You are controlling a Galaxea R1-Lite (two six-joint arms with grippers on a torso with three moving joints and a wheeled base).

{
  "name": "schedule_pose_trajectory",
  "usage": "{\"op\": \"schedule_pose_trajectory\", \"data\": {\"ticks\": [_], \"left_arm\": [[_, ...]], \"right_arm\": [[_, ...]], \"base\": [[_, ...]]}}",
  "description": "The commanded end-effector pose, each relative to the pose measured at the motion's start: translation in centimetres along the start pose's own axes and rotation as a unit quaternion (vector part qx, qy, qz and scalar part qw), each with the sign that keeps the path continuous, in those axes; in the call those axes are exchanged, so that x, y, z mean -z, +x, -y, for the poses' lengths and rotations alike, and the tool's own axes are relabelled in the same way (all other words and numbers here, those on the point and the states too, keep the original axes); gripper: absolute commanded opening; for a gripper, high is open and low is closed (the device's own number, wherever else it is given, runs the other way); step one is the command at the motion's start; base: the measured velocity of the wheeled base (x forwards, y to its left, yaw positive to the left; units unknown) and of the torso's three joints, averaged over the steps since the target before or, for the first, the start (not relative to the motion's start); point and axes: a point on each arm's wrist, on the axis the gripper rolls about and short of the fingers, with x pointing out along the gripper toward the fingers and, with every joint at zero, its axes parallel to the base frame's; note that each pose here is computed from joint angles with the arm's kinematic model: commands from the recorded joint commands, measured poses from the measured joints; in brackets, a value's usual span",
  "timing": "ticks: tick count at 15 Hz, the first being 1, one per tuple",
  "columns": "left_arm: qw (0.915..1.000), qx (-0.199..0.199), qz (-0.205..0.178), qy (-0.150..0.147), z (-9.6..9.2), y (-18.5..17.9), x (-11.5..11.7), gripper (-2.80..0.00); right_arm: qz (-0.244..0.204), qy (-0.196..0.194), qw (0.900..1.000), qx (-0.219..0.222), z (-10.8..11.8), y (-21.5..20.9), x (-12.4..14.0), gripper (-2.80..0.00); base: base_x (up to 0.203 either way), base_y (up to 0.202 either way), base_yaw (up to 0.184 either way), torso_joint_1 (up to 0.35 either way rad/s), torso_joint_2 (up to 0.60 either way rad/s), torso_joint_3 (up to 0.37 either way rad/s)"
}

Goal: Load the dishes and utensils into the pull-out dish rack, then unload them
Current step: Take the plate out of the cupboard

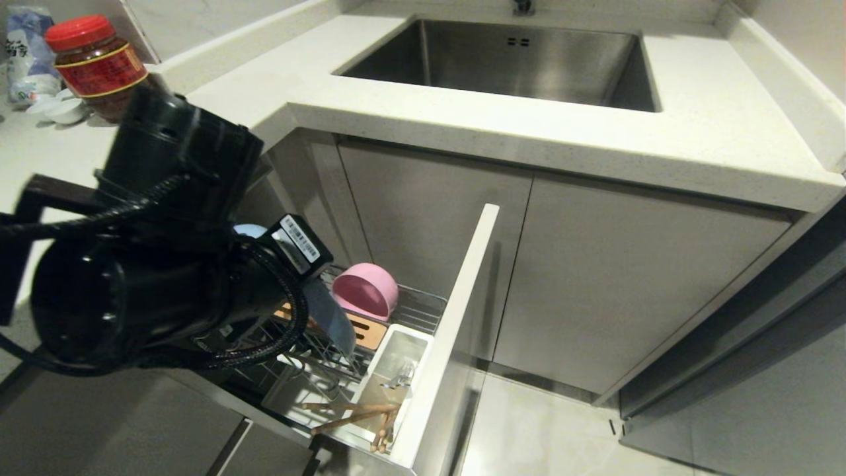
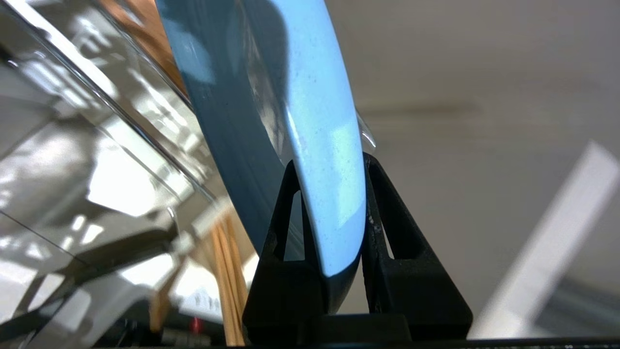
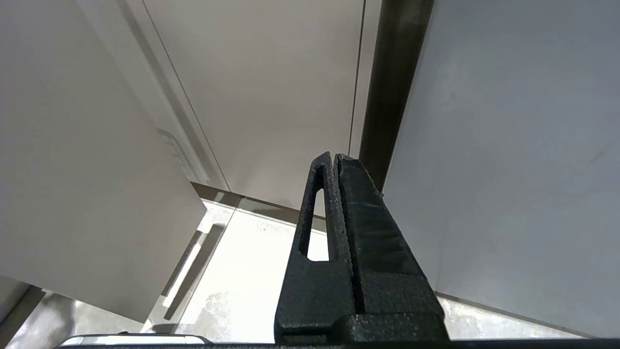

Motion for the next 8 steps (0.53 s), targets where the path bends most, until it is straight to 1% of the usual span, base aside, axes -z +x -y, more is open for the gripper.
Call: {"op": "schedule_pose_trajectory", "data": {"ticks": [1,3,4,5,6,7,8], "left_arm": [[0.9985,0.055,0.000,-0.002,0.5,-4.5,-1.7,-2.80],[0.9948,0.100,0.009,0.017,0.7,-7.4,-3.1,-2.80],[0.9913,0.125,0.020,0.036,0.8,-8.8,-4.0,-2.80],[0.9875,0.145,0.033,0.052,0.8,-10.0,-4.9,-2.80],[0.9840,0.163,0.047,0.055,0.7,-11.2,-5.8,-2.80],[0.9792,0.178,0.067,0.069,0.5,-12.5,-6.9,-2.80],[0.9740,0.186,0.089,0.093,0.1,-13.6,-7.8,-2.80]], "right_arm": [[-0.012,0.000,1.000,0.000,0.0,0.1,0.7,-2.80],[-0.013,0.000,1.000,0.000,0.0,0.1,0.7,-2.80],[-0.012,0.000,1.000,0.000,0.0,0.1,0.7,-2.80],[-0.013,0.000,1.000,0.000,0.0,0.1,0.7,-2.80],[-0.012,0.000,1.000,0.000,0.0,0.1,0.7,-2.80],[-0.012,0.000,1.000,0.000,0.0,0.1,0.7,-2.80],[-0.013,0.000,1.000,0.000,0.0,0.1,0.7,-2.80]], "base": [[0.000,0.000,0.000,0.000,0.00,0.000],[0.000,0.000,0.000,0.000,0.00,0.000],[0.000,0.000,0.000,0.000,0.00,0.000],[0.000,0.000,0.000,0.000,0.00,0.000],[0.000,0.000,0.000,0.000,0.00,0.000],[0.000,0.000,0.000,0.000,0.00,0.000],[0.000,0.000,0.000,0.000,0.00,0.000]]}}
